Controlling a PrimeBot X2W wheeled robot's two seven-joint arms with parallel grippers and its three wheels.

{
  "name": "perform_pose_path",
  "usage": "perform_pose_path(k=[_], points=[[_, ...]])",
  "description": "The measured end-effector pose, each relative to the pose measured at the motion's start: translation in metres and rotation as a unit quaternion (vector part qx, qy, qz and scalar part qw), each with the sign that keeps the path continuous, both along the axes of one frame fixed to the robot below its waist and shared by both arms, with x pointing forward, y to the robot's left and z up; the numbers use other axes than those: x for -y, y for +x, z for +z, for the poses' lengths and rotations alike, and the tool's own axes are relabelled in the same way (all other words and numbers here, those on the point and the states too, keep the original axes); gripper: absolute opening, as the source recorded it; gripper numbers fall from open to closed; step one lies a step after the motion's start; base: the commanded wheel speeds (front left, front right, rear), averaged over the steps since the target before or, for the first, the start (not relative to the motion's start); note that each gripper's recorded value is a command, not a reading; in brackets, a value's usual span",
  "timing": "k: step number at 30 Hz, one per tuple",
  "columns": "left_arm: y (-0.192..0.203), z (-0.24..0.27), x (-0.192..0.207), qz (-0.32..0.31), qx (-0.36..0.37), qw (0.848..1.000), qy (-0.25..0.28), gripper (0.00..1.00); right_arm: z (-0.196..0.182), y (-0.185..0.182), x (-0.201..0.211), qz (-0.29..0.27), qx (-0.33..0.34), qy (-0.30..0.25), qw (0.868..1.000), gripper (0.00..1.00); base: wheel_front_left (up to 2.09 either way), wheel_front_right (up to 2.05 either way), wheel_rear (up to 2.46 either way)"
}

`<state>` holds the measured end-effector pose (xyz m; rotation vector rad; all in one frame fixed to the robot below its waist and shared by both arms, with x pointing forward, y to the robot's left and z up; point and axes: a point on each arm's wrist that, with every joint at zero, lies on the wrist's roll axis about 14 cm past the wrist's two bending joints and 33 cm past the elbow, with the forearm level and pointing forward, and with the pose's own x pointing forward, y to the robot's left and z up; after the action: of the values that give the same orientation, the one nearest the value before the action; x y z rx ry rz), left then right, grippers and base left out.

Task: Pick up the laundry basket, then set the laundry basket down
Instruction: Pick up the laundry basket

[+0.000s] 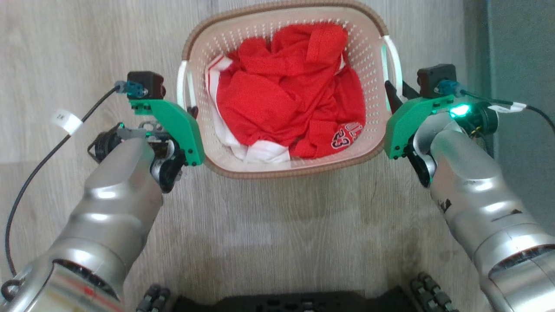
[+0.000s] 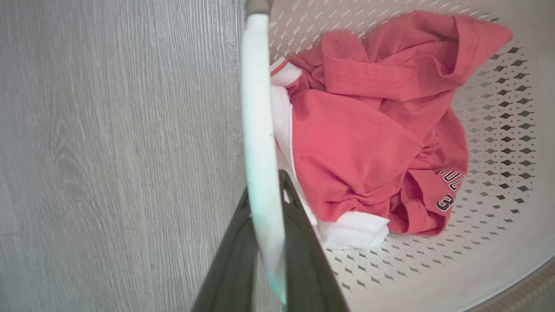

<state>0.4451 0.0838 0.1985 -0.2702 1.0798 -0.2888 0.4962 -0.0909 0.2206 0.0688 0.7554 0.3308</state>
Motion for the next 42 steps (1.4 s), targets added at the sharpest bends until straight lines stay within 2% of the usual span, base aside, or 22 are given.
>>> perform_pose_path(k=[11, 42], points=[[-0.005, 0.046, -0.002, 0.004, 0.002, 1.000, -0.008, 0.00, 0.050, -0.002, -0.002, 0.004, 0.004, -0.006, 1.000, 0.00, 0.00, 0.00, 0.00], [-0.050, 0.139, -0.006, -0.014, 0.022, 1.000, -0.005, 0.00, 0.142, -0.070, 0.003, 0.016, -0.057, -0.032, 0.998, 0.00, 0.00, 0.00, 0.00]])
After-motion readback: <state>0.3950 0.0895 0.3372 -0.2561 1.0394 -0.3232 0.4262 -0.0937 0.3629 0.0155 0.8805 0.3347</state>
